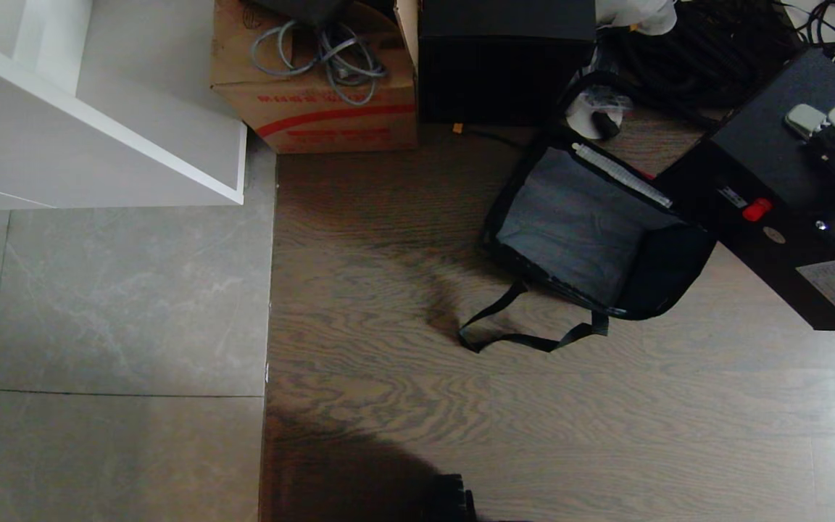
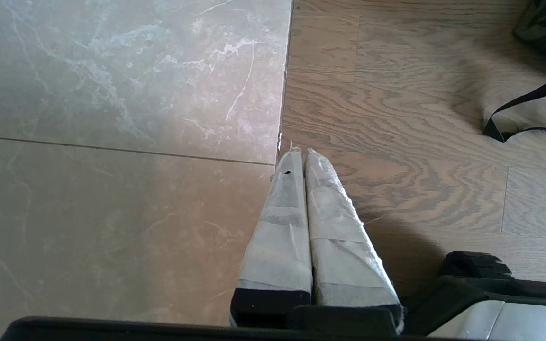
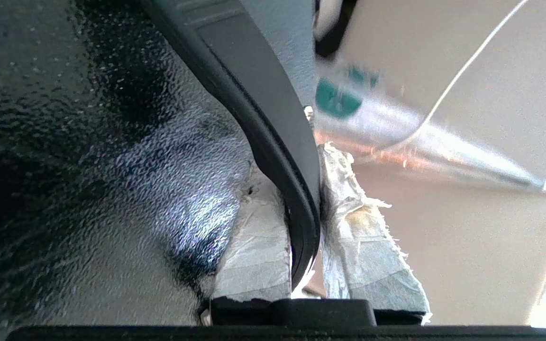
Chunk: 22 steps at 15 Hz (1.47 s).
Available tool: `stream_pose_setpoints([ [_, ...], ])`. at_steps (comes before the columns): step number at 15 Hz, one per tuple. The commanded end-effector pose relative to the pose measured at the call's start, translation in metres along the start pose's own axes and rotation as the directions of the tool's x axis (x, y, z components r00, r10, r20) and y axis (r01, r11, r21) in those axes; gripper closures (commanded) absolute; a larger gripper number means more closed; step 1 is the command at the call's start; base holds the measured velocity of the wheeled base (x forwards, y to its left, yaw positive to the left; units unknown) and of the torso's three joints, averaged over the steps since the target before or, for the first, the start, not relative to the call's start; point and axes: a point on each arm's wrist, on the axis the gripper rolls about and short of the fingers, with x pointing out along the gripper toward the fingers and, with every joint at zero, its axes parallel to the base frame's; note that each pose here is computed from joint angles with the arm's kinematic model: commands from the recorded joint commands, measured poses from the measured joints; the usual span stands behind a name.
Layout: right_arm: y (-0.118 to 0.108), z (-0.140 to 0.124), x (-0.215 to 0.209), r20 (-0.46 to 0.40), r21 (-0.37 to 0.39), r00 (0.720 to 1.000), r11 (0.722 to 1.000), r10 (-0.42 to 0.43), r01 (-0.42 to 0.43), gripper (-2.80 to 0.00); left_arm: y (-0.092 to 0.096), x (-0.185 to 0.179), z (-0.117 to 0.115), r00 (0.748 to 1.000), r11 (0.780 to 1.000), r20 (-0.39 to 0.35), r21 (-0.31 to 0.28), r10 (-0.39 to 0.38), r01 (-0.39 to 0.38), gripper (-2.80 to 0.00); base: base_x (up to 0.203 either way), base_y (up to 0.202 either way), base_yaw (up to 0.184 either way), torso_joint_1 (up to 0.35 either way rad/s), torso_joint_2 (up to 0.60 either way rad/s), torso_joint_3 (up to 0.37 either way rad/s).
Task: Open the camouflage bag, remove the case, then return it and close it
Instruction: Release the handle
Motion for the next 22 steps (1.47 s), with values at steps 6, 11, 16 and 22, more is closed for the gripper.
stream_pose_setpoints([
  [6, 0.034, -0.029, 0.071, -0.19, -0.052, 0.981, 0.998, -0.041, 0.031, 0.0, 0.0, 0.001, -0.002, 1.0, 1.0, -0.008, -0.001, 0.002, -0.002, 0.0, 0.0, 0.0, 0.0, 0.0, 0.0, 0.0],
  [11, 0.038, -0.033, 0.087, -0.221, -0.062, 0.974, 0.998, -0.043, 0.03, 0.0, 0.0, 0.001, -0.002, 1.0, 1.0, -0.008, 0.0, 0.0, 0.0, 0.0, 0.0, 0.0, 0.0, 0.0, 0.0, 0.0],
  [16, 0.068, -0.037, 0.115, -0.244, -0.061, 0.97, 0.998, -0.023, 0.008, 0.0, 0.0, 0.001, -0.002, 1.0, 1.0, -0.008, -0.001, 0.002, -0.002, 0.0, 0.0, 0.0, 0.0, 0.0, 0.0, 0.0],
  [22, 0.1, -0.033, 0.128, -0.243, -0.061, 0.97, 0.997, 0.029, -0.045, 0.0, 0.0, 0.001, -0.002, 1.0, 1.0, -0.007, -0.001, 0.002, -0.002, 0.0, 0.0, 0.0, 0.0, 0.0, 0.0, 0.0],
])
